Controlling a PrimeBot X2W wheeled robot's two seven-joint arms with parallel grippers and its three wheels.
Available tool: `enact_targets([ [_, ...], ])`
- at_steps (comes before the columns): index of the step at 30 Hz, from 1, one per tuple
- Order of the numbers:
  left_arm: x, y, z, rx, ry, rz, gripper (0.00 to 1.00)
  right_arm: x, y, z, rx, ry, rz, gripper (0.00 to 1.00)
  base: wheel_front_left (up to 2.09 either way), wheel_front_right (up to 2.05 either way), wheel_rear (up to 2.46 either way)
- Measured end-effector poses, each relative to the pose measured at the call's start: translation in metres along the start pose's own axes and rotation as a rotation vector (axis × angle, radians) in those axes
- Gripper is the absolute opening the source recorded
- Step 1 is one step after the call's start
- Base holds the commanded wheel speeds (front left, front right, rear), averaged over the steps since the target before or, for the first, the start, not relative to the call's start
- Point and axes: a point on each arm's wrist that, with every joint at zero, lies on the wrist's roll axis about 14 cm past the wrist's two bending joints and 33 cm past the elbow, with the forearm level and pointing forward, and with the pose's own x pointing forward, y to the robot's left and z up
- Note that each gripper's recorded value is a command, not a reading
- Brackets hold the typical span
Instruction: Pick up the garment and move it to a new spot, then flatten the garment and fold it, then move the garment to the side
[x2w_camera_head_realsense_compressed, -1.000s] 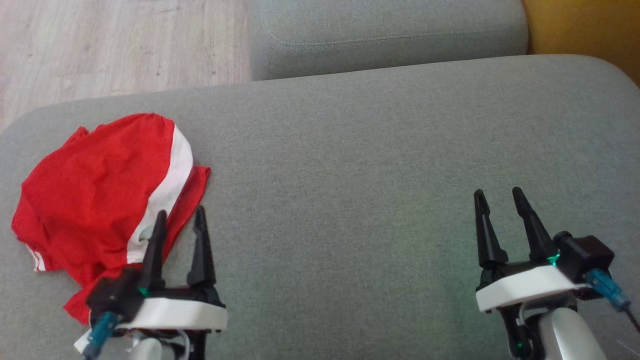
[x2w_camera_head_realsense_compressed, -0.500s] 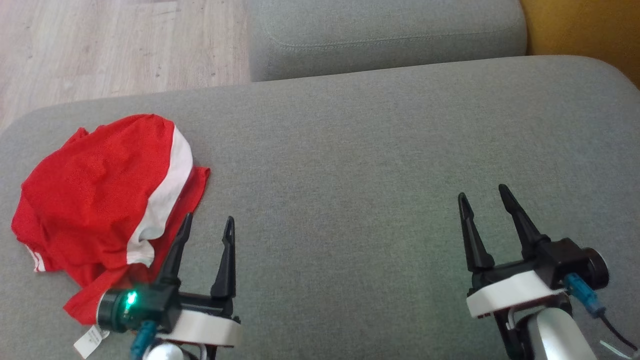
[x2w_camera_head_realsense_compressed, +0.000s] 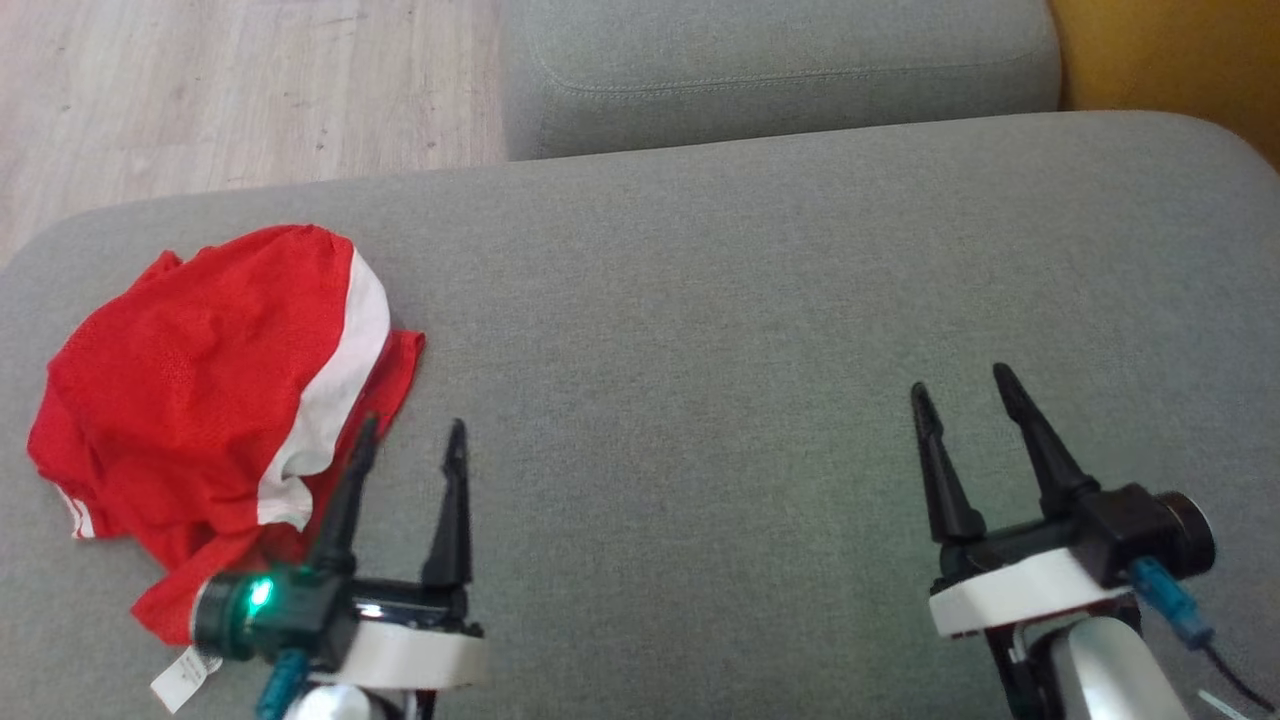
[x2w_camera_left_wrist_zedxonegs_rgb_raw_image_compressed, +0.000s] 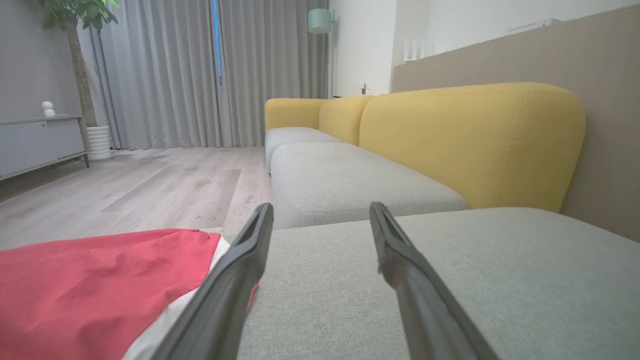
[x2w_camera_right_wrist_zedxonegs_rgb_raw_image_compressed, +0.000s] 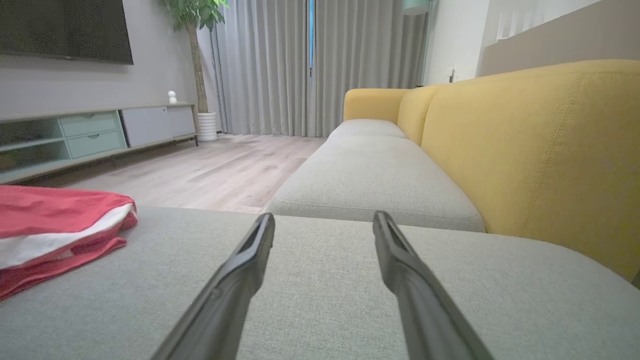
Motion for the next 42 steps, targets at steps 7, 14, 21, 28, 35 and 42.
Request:
enact_targets([
  [7, -0.008, 0.014, -0.020, -0.091, 0.053, 0.034, 1.00, -0.005, -0.013, -0.002, 0.176, -0.014, -0.067, 1.00, 0.00, 0.00, 0.00],
  [14, -0.014, 0.020, -0.030, -0.122, 0.082, 0.048, 1.00, -0.009, -0.017, -0.006, 0.248, -0.007, -0.096, 1.00, 0.00, 0.00, 0.00],
  [21, -0.015, 0.020, -0.030, -0.123, 0.081, 0.048, 1.00, -0.010, -0.017, -0.009, 0.257, -0.001, -0.097, 1.00, 0.00, 0.00, 0.00],
  [28, -0.020, 0.028, -0.027, -0.125, 0.074, 0.082, 1.00, -0.006, -0.006, -0.012, 0.261, 0.012, -0.062, 1.00, 0.00, 0.00, 0.00],
  [35, -0.031, 0.045, -0.023, -0.115, 0.062, 0.148, 1.00, -0.002, 0.023, -0.015, 0.278, 0.032, 0.024, 1.00, 0.00, 0.00, 0.00],
  [42, -0.048, 0.070, -0.015, -0.092, 0.037, 0.238, 1.00, 0.006, 0.055, -0.012, 0.293, 0.035, 0.122, 1.00, 0.00, 0.00, 0.00],
])
